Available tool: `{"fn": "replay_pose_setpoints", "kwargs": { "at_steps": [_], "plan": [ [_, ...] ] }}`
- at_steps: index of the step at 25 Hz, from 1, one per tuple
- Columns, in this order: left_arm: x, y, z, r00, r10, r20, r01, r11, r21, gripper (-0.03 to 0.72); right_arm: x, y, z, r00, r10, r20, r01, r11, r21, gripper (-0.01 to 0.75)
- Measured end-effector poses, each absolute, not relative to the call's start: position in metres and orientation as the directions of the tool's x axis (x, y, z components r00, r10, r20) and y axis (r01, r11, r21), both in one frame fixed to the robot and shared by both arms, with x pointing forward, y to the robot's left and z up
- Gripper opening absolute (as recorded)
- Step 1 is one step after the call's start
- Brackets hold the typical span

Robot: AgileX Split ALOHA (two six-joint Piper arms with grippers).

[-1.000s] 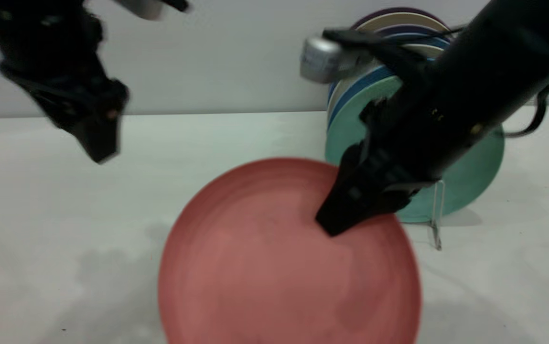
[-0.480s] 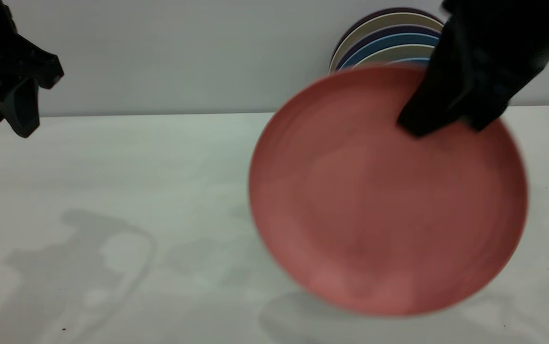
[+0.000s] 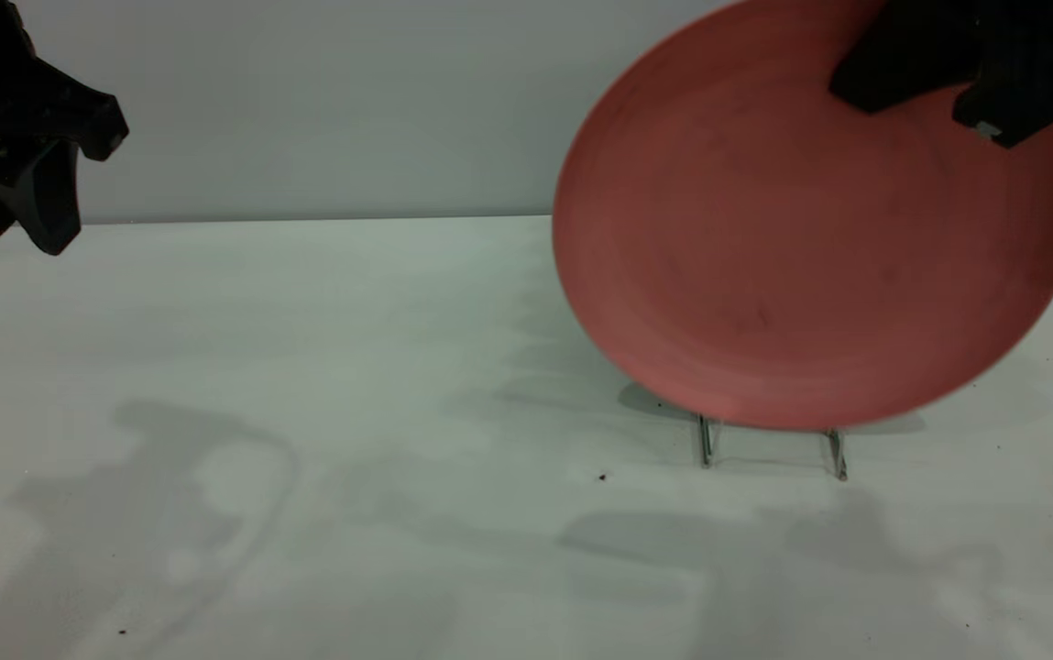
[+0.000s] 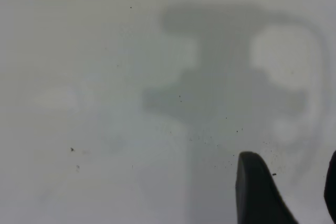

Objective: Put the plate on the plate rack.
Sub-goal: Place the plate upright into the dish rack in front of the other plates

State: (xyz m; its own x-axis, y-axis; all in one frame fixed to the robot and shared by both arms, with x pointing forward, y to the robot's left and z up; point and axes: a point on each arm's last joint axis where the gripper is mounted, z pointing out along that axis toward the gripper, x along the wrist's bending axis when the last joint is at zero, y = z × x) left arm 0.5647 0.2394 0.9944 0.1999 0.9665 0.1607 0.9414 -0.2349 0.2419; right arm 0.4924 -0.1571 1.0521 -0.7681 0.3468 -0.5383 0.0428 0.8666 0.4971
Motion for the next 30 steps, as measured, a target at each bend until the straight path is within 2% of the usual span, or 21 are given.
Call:
{"fn": "replay_pose_setpoints", "kwargs": {
  "at_steps": [6, 11, 19, 30],
  "plan": [
    [0.565, 0.239, 0.994, 0.183, 0.971, 0.156, 0.944, -0.218, 0.247, 0.354, 0.497, -0.155, 1.058, -0.706, 0.244, -0.665, -0.085, 0.903, 0.421, 0.078],
    [0.566, 0.239, 0.995, 0.178, 0.972, 0.153, 0.941, -0.213, 0.261, 0.354, 0.501, -0.154, 1.059, -0.671, 0.213, -0.71, -0.132, 0.908, 0.397, 0.078],
    [0.567, 0.239, 0.995, 0.176, 0.973, 0.15, 0.94, -0.212, 0.269, 0.354, 0.514, -0.147, 1.037, -0.675, 0.117, -0.729, -0.177, 0.933, 0.314, 0.078],
    [0.567, 0.238, 0.995, 0.175, 0.973, 0.148, 0.94, -0.21, 0.27, 0.353, 0.522, -0.141, 1.025, -0.675, 0.111, -0.729, -0.191, 0.929, 0.318, 0.078]
  ]
}}
